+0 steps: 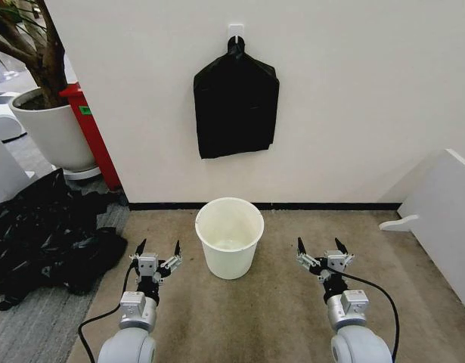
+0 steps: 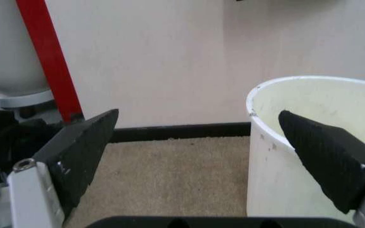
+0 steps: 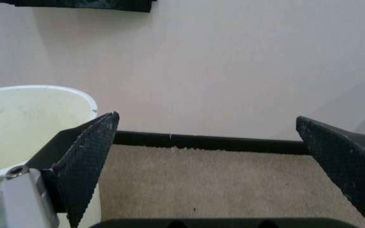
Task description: Place the garbage bag over the trash bin.
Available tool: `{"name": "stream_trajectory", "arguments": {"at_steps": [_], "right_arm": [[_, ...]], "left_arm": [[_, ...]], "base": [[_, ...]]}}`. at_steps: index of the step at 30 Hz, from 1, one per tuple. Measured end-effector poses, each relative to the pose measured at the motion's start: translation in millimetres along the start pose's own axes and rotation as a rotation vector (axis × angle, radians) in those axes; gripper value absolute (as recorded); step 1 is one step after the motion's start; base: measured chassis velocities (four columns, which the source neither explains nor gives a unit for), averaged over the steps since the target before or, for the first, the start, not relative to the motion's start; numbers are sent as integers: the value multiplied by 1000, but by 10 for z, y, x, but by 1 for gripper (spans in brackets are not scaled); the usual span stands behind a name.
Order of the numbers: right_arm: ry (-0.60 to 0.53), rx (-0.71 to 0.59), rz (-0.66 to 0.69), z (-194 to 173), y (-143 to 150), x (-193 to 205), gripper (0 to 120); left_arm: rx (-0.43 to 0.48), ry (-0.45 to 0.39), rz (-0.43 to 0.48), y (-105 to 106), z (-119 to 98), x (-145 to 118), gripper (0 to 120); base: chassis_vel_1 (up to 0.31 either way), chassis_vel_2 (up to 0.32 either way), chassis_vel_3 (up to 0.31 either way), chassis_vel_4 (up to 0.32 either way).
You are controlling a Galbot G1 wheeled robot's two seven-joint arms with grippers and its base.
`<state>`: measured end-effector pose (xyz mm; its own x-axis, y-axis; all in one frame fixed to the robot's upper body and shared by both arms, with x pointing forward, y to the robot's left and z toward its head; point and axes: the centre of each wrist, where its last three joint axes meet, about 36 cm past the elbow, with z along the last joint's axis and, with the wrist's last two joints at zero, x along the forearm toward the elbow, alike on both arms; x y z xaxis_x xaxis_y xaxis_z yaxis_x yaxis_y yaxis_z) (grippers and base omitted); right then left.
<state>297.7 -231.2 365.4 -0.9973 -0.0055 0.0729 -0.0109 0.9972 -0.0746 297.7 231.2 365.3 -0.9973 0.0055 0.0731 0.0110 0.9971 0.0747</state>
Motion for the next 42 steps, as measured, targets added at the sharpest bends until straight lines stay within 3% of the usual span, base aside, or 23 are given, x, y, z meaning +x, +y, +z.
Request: {"name": "stream_trajectory", "arguments": {"at_steps": [29, 33, 37, 42], "right_arm": [[-2, 0, 0, -11, 2, 12, 100], [-53, -2, 0, -211, 29, 175, 100], [-70, -3, 0, -295, 38, 249, 100], [-168, -2, 2, -667, 60, 522, 100]], "left_arm": [[-1, -3, -1, 8, -17, 5, 100], [-16, -52, -24, 131, -278, 68, 100], [-18, -71, -28, 167, -383, 101, 100], [-38, -165, -57, 342, -865, 272, 100]], "base": [[0, 0, 0, 0], [0, 0, 0, 0], [0, 0, 0, 0], [0, 0, 0, 0]]}}
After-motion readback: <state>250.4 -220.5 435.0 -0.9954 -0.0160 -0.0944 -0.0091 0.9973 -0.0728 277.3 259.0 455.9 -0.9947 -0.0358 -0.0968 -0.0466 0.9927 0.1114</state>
